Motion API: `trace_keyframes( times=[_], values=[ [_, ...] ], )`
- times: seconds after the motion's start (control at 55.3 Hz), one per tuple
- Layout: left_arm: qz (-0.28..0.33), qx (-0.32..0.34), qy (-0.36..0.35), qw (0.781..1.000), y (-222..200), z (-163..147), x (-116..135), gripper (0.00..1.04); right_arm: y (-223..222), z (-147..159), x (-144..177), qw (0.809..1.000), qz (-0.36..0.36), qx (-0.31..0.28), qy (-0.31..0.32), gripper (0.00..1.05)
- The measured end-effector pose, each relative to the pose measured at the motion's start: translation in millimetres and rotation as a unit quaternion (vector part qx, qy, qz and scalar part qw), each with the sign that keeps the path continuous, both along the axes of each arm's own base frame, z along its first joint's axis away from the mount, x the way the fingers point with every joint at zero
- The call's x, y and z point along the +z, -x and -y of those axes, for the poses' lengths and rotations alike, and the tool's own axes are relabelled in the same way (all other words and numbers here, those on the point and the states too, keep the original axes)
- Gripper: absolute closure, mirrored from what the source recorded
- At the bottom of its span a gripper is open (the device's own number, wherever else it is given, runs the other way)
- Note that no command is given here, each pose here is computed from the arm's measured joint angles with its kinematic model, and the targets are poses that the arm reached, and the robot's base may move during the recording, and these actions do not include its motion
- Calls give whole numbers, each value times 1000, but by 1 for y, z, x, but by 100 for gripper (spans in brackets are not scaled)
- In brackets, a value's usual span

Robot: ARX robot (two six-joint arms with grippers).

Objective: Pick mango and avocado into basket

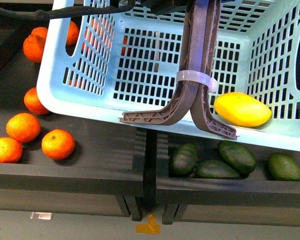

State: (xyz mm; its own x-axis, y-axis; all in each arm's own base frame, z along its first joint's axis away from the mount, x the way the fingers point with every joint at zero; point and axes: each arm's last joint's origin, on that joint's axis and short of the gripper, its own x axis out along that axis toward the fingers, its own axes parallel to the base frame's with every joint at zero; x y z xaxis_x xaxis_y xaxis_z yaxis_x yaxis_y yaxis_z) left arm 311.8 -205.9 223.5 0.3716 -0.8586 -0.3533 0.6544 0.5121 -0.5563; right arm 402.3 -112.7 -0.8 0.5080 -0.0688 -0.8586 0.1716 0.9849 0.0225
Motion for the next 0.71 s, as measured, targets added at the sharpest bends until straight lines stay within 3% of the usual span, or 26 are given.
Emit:
trace_keyframes(
  times=[0.615, 0.705],
  values=[
    [0, 1, 0, 1000, 0, 0, 0, 98, -37, -21, -43, 1000, -13, 23, -3, 9],
    [0, 0, 0, 1000, 0, 0, 0, 98, -38, -22, -43, 1000, -14, 17, -4, 22]
  ],
)
